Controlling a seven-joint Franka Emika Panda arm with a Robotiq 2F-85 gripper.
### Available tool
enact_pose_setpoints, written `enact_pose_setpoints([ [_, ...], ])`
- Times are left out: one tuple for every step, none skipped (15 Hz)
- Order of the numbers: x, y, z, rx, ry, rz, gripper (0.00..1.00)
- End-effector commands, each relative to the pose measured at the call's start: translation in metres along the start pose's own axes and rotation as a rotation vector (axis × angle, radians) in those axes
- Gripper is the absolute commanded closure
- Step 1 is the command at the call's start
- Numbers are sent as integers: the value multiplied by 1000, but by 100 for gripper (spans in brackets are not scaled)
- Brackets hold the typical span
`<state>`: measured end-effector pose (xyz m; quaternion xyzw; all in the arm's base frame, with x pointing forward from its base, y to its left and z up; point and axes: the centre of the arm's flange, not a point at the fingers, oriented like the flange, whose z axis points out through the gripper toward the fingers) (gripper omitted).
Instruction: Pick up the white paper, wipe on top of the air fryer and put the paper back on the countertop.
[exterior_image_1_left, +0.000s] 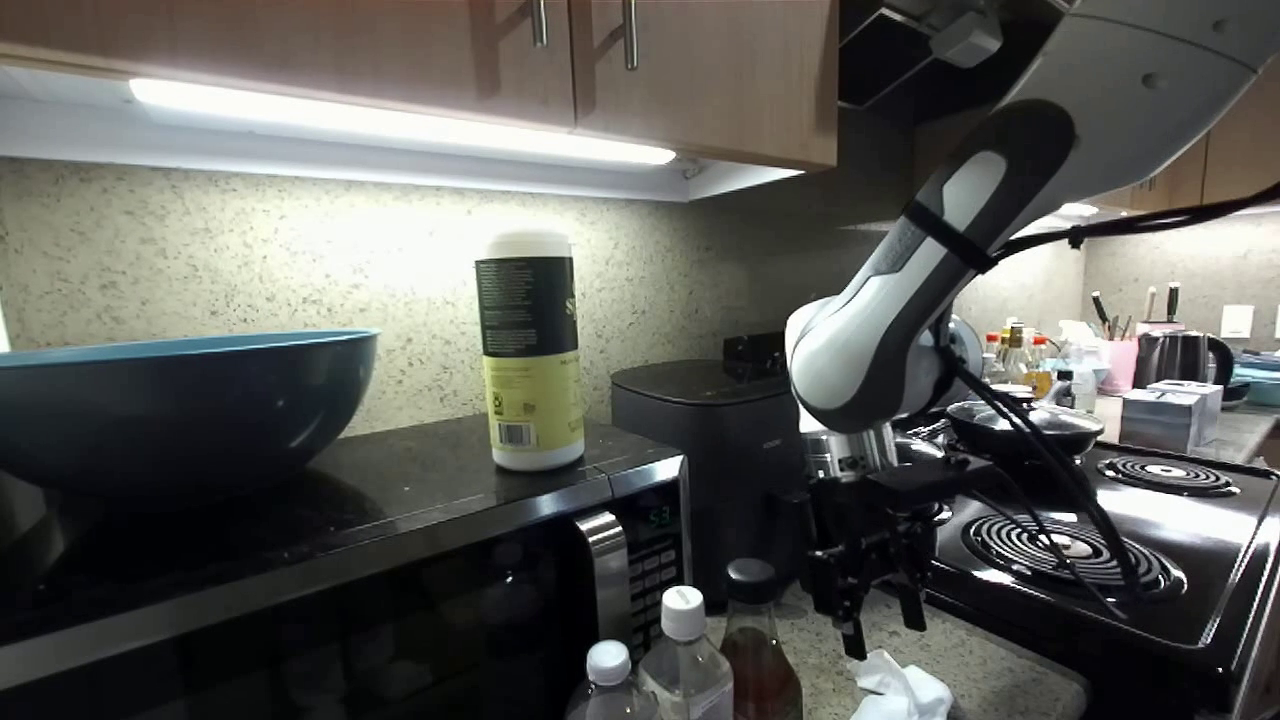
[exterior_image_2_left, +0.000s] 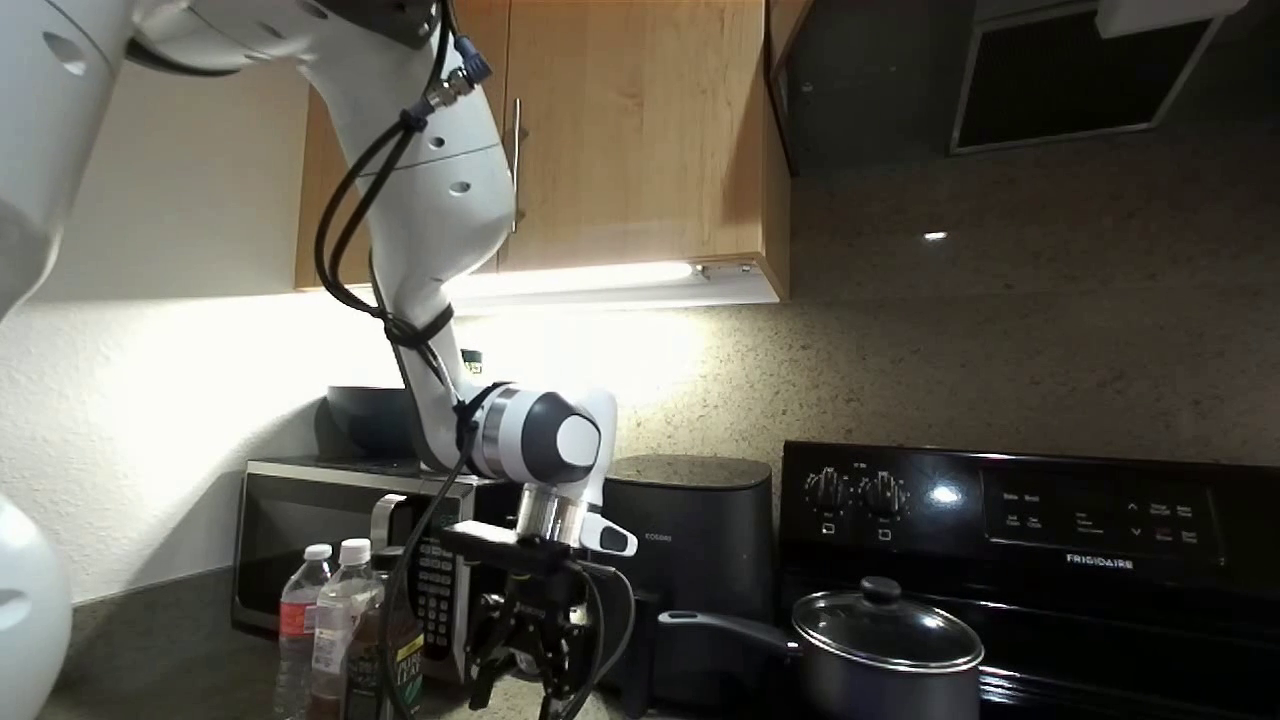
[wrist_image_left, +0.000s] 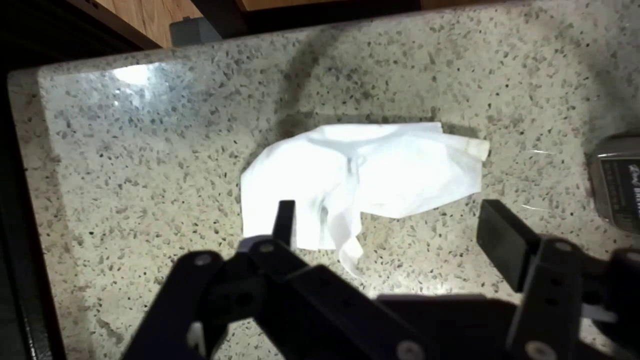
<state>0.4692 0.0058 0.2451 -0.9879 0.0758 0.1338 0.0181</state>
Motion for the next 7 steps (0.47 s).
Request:
enact_pose_setpoints([
  [-42, -3, -25, 21, 77, 9, 0],
  [-47, -3, -30, 31, 95, 18, 0],
  [-19, -1, -21, 6, 43, -4, 0],
  [-25, -1, -26, 8, 56, -4, 0],
  [-29, -1, -30, 10, 65, -4, 0],
  [-32, 0, -32, 10, 69, -4, 0],
  [-33, 0, -32, 10, 70, -4, 0],
])
